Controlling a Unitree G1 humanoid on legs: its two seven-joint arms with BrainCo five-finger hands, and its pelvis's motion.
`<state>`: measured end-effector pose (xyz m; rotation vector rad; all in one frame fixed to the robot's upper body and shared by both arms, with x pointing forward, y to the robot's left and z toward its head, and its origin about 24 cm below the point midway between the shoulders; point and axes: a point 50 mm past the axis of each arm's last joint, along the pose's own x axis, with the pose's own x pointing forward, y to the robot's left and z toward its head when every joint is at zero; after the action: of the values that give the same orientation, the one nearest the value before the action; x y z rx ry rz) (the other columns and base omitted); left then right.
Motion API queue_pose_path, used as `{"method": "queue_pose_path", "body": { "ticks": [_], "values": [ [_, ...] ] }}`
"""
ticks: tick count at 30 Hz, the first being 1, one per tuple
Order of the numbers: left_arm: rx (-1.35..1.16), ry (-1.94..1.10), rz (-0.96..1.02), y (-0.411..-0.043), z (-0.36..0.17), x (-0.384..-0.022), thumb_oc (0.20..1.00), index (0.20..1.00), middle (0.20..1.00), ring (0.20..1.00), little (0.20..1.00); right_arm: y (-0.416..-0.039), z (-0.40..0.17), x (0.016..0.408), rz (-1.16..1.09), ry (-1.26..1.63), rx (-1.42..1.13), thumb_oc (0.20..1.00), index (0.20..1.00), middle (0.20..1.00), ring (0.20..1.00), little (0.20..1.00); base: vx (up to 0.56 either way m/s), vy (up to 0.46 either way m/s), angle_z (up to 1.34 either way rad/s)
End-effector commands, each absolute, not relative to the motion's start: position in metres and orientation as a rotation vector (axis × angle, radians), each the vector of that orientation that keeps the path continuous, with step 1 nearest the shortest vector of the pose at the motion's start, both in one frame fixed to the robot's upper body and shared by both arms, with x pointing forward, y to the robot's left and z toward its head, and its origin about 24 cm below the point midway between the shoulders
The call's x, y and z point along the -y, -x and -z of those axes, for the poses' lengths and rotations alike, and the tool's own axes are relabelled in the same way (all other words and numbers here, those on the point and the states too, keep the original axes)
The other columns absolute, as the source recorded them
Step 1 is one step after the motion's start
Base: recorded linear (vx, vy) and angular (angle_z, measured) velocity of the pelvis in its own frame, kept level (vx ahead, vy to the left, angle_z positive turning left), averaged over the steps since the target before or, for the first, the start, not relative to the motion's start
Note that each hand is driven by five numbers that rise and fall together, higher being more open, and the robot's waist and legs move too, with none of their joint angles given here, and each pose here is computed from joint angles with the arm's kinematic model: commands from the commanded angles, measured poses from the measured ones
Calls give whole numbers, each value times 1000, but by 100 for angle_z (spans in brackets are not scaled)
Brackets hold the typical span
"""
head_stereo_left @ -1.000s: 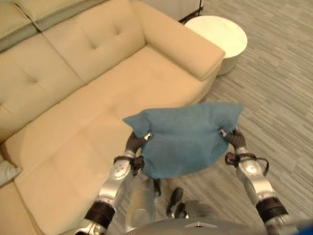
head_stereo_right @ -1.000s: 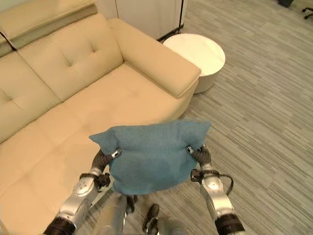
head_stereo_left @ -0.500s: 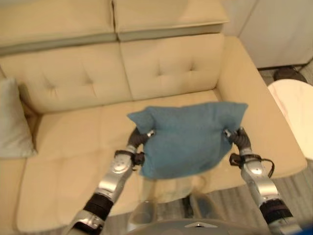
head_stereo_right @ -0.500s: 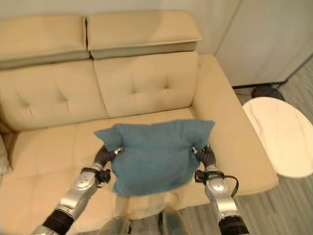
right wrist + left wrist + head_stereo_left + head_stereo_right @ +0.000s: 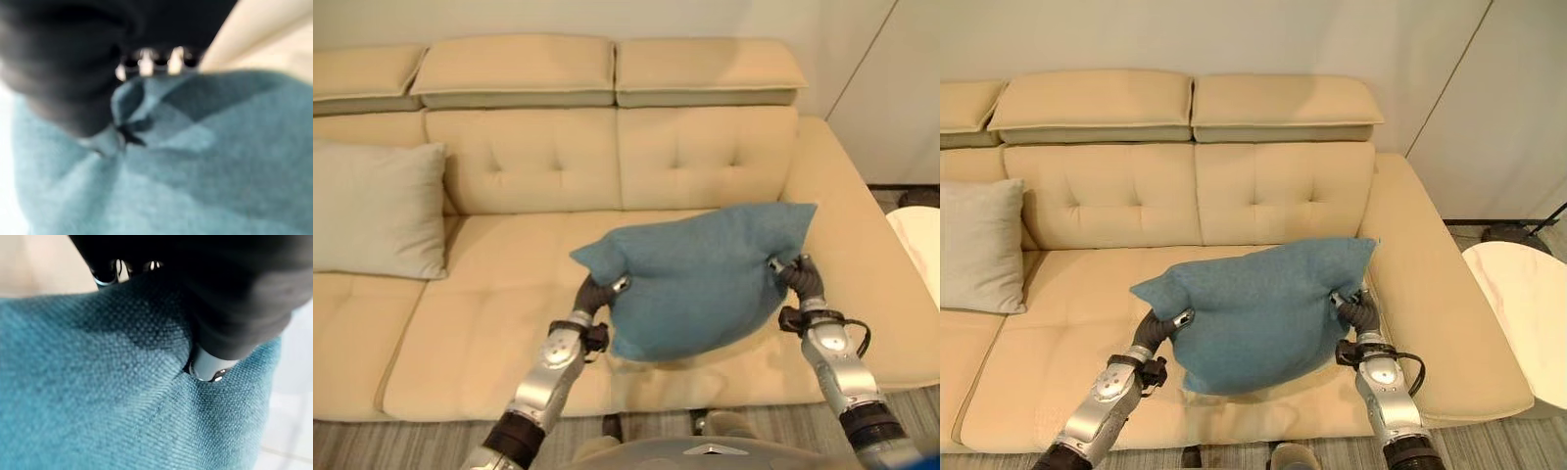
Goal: Pick up all the scattered cushions and arrange them neatly on the sofa.
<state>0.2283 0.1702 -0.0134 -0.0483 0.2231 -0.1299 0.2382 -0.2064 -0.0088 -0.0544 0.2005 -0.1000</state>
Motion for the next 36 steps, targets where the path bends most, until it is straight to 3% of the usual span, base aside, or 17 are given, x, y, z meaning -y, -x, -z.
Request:
{"method": "queue_pose_path", "body": {
  "ticks": [1, 9, 19, 36],
  "values": [
    [48, 108, 185, -254, -38, -155, 200, 200, 200, 200, 200, -265, -39, 205, 90, 33, 50, 200, 200, 200, 200, 200, 15, 17, 14],
    [167, 54, 76, -263, -63, -177, 200, 200, 200, 200, 200, -277, -55, 196, 64, 60, 111, 200, 200, 200, 200, 200, 82, 36, 6],
    [393, 57, 51, -304, -123, -161, 200, 200, 200, 200, 200, -314, -113, 171, 13, 87, 313, 200, 200, 200, 200, 200, -37, -9, 21],
    [741, -156, -55, -372, -274, -156, 200, 200, 200, 200, 200, -369, -262, 121, -13, 177, 690, 200, 200, 200, 200, 200, -36, 18, 1]
  ]
}}
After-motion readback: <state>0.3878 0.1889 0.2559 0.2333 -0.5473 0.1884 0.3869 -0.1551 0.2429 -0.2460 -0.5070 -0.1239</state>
